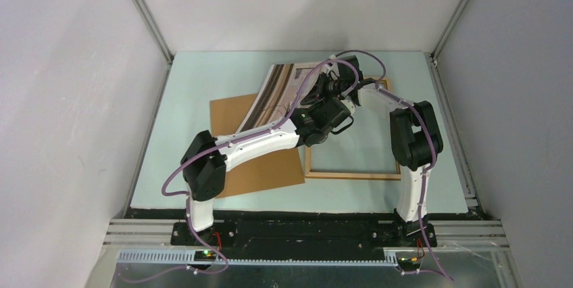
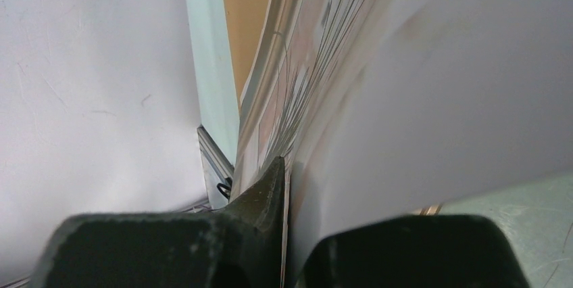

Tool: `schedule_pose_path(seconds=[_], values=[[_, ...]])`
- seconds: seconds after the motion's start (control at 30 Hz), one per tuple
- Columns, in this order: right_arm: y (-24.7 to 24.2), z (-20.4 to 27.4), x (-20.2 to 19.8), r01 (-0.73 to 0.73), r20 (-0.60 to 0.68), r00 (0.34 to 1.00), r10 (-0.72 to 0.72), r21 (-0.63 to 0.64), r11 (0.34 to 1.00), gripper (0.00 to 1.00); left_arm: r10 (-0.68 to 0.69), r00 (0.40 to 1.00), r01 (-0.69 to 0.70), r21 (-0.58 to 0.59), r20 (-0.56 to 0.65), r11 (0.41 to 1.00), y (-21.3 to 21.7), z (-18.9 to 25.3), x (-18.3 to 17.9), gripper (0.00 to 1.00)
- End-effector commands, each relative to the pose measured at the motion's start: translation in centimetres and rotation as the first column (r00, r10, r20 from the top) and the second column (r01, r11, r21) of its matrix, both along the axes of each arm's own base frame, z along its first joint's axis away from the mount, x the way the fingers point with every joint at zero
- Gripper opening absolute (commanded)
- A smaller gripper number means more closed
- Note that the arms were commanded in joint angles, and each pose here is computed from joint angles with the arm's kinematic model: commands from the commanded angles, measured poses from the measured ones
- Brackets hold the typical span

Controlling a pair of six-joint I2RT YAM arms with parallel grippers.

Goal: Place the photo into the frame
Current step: Pick up the photo at the center of the board, then turn over the photo from the photo frame.

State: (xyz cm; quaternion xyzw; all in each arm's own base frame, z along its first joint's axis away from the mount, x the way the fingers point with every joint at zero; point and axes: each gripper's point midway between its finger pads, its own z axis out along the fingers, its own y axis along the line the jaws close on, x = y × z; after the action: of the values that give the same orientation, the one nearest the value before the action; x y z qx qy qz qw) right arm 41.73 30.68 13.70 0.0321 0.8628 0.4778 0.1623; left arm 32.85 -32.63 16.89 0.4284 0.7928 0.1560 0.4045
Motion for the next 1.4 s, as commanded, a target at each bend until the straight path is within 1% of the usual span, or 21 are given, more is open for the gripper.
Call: schedule_pose_path(seconds=[0.0,0.2,0.4,0.5,0.7,0.83,0.87,0.97,1.0,1.03,1.07,1.1,1.13,1.17,1.2,1.23,1.27,1.3,1.33,1.37], values=[[0.8,4.8,-0.6,-0.024,0.104,0.994,0.018,0.053,0.998,0.12,0.033,0.999,-0.033,0.01,0.019,0.999,0.5,-0.4,1.7,0.42],[0.6,4.9,-0.5,-0.02,0.104,0.994,0.014,0.059,0.998,0.12,0.028,1.0,-0.028,0.02,-0.009,0.999,0.8,-1.6,1.2,0.41],[0.6,5.1,-0.7,-0.025,0.104,0.994,0.019,0.065,0.998,0.12,0.033,0.999,-0.033,0.023,-0.014,0.999,1.0,-1.9,1.1,0.42],[0.5,5.2,-0.7,-0.028,0.106,0.994,0.021,0.068,0.997,0.12,0.032,0.999,-0.032,0.033,-0.018,0.999,1.1,-2.2,1.1,0.4],[0.4,5.0,-0.8,-0.027,0.105,0.994,0.02,0.064,0.998,0.12,0.031,0.999,-0.031,0.036,-0.019,0.999,1.1,-2.3,1.1,0.34],[0.4,4.9,-0.7,-0.028,0.106,0.994,0.021,0.061,0.998,0.14,0.031,0.999,-0.031,0.028,-0.011,0.999,0.9,-1.8,1.3,0.24],[0.4,4.9,-0.7,-0.028,0.106,0.994,0.021,0.061,0.998,0.15,0.032,0.999,-0.032,0.029,-0.006,0.999,1.0,-1.6,1.3,0.23],[0.3,4.8,-0.7,-0.025,0.109,0.994,0.019,0.053,0.998,0.22,0.033,0.999,-0.034,0.028,0.009,0.999,1.1,-0.9,1.4,0.19],[0.2,4.7,-0.6,-0.023,0.113,0.993,0.018,0.048,0.999,0.28,0.034,0.999,-0.035,0.025,0.015,0.999,1.2,-0.6,1.4,0.18],[0.2,4.7,-0.6,-0.021,0.112,0.994,0.016,0.044,0.999,0.31,0.033,0.999,-0.034,0.024,0.02,0.999,1.3,-0.3,1.4,0.16],[0.1,4.5,-0.6,-0.017,0.115,0.993,0.013,0.035,0.999,0.36,0.034,0.999,-0.035,0.021,0.027,0.999,1.3,0.1,1.5,0.15],[0.0,4.5,-0.6,-0.016,0.113,0.994,0.012,0.028,0.999,0.4,0.033,0.999,-0.034,0.02,0.031,0.999,1.4,0.3,1.5,0.11],[-0.1,4.4,-0.6,-0.012,0.122,0.993,0.009,0.018,1.0,0.47,0.033,0.999,-0.034,0.016,0.038,0.999,1.4,0.7,1.5,0.09],[-0.2,4.4,-0.6,-0.01,0.12,0.993,0.008,0.01,1.0,0.51,0.033,0.999,-0.033,0.016,0.043,0.999,1.5,1.0,1.6,0.03],[-0.3,4.3,-0.6,-0.008,0.131,0.991,0.008,-0.001,1.0,0.59,0.032,0.998,-0.033,0.011,0.048,0.999,1.6,1.4,1.6,0.02],[-0.4,4.3,-0.7,-0.008,0.131,0.991,0.009,-0.01,1.0,0.62,0.03,0.998,-0.031,0.011,0.05,0.999,1.6,1.6,1.6,0.0],[-0.6,4.3,-0.6,-0.007,0.143,0.99,0.01,-0.02,1.0,0.69,0.03,0.998,-0.03,0.005,0.053,1.0,1.7,1.9,1.6,0.0],[-0.8,4.6,-0.7,-0.007,0.149,0.989,0.011,-0.025,1.0,0.73,0.03,0.998,-0.03,0.001,0.055,1.0,1.8,2.1,1.7,0.0],[-1.0,4.6,-0.6,-0.006,0.159,0.987,0.011,-0.033,0.999,0.82,0.031,0.998,-0.031,-0.006,0.058,0.999,1.9,2.5,1.7,0.0],[-1.4,4.9,-0.6,-0.001,0.166,0.986,0.007,-0.035,0.999,0.87,0.032,0.998,-0.031,-0.01,0.058,0.999,2.0,2.6,1.8,0.0]])
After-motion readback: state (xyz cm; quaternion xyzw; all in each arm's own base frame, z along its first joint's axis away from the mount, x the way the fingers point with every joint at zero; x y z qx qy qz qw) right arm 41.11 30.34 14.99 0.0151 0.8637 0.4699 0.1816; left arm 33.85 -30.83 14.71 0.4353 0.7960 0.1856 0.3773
